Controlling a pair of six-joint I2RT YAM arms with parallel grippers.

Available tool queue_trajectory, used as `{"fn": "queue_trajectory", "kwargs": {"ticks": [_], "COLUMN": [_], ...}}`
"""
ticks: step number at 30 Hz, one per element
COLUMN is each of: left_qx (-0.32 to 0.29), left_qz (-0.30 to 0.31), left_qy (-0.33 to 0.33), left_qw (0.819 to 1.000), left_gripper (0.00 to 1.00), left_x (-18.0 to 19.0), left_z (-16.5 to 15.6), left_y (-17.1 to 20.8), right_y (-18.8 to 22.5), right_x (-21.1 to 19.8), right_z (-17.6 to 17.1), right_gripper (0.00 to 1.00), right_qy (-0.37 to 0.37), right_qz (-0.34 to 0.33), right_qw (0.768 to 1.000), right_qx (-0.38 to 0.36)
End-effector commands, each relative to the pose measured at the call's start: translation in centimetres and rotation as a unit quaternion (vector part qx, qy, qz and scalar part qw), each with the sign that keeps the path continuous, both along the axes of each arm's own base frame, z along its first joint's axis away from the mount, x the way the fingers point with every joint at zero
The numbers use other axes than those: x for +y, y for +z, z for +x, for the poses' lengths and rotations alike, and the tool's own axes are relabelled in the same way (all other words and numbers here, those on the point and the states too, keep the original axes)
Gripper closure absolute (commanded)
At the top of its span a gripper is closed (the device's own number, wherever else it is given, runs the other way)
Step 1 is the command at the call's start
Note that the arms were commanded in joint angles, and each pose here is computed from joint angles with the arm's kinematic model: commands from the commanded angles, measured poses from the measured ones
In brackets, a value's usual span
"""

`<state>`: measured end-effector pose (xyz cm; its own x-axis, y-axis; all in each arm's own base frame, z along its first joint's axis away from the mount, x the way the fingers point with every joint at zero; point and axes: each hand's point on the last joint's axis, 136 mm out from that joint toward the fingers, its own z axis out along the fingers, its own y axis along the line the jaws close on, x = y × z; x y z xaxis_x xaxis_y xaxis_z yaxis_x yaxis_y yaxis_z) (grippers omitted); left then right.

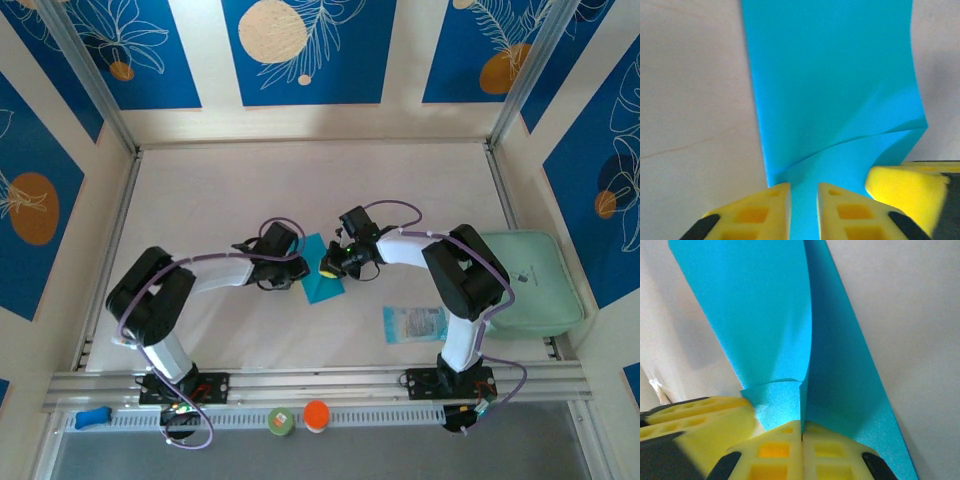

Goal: Fold a paper plane with a square sheet of paper (pick it up from the middle)

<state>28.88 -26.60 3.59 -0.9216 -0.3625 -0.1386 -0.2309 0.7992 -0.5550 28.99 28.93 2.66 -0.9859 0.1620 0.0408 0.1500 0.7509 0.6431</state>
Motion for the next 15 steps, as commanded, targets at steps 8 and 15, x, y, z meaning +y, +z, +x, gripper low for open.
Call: {"fn": "queue_trajectory", "kwargs": {"ticks": [8,15], "left_qx": [-0.105,-0.153], "left_qz": [-0.096,-0.185], "left_qy": [0.035,0.044], "left_qw": [0.989,0.97], "left_gripper": [0.21,0.0], "left_x": [3.7,2.9], "left_z": [0.6,0.1], "left_y": [8.4,12.4], "right_y": [8.8,13.6], "right_x": [0.0,-0.1], "right_z": [2.6,3.6], "right_gripper": [1.0,1.0], "right_qy": [0.009,-0.005], "right_qz": [0.132,0.233], "right_qw": [0.988,0.97], "right_qx": [-0.083,-0.07]}}
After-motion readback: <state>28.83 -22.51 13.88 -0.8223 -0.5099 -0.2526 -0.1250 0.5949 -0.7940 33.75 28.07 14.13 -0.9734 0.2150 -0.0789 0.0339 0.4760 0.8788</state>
